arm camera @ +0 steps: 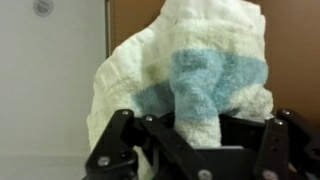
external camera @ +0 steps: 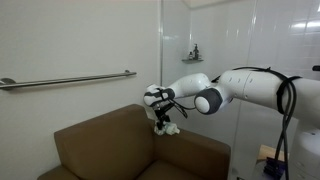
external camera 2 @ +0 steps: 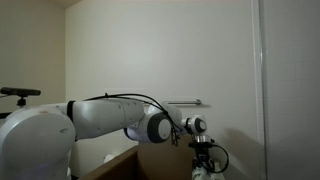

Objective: Use the towel to wipe the arm rest

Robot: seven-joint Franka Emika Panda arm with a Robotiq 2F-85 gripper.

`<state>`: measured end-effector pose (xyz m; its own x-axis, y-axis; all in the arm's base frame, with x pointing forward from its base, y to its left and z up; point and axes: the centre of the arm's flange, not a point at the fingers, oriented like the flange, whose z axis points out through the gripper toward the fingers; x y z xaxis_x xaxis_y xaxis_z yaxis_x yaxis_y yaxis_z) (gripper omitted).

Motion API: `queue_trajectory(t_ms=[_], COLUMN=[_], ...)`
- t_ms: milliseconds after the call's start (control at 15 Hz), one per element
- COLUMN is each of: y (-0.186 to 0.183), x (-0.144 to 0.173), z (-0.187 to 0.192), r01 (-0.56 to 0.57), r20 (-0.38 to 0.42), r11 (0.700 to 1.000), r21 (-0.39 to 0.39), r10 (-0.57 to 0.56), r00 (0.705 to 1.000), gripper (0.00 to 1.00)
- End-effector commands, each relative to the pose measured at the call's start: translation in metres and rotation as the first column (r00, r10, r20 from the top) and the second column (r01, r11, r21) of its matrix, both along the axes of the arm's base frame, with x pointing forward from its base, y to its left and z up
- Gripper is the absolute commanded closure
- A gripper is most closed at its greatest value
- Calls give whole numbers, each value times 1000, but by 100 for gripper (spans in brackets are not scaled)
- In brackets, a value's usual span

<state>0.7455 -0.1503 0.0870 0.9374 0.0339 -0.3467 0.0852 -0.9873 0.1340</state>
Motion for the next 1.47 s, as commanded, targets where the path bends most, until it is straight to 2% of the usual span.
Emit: queue_trajectory(t_ms=[0,133,333,600,933,1200,1400], y=[1,-3,-7,-10,-11,-5,1], x=[-60,-60,-40,9,73,98,98], z=[4,-3,-21,-34,-18,-10,1], r01=[-3,22,33,47,61,62,55], r20=[-119,-139,-111,19,184,273,336], r11=[1000,1000,999,996,992,991,987], r21=[-4,-18,-31,-79,-111,-119,-149], r10=[3,-25,-37,-46,-40,-27,-1], r00=[993,990,993,999,982,962,942], gripper=[95,95,95,95,95,94,95])
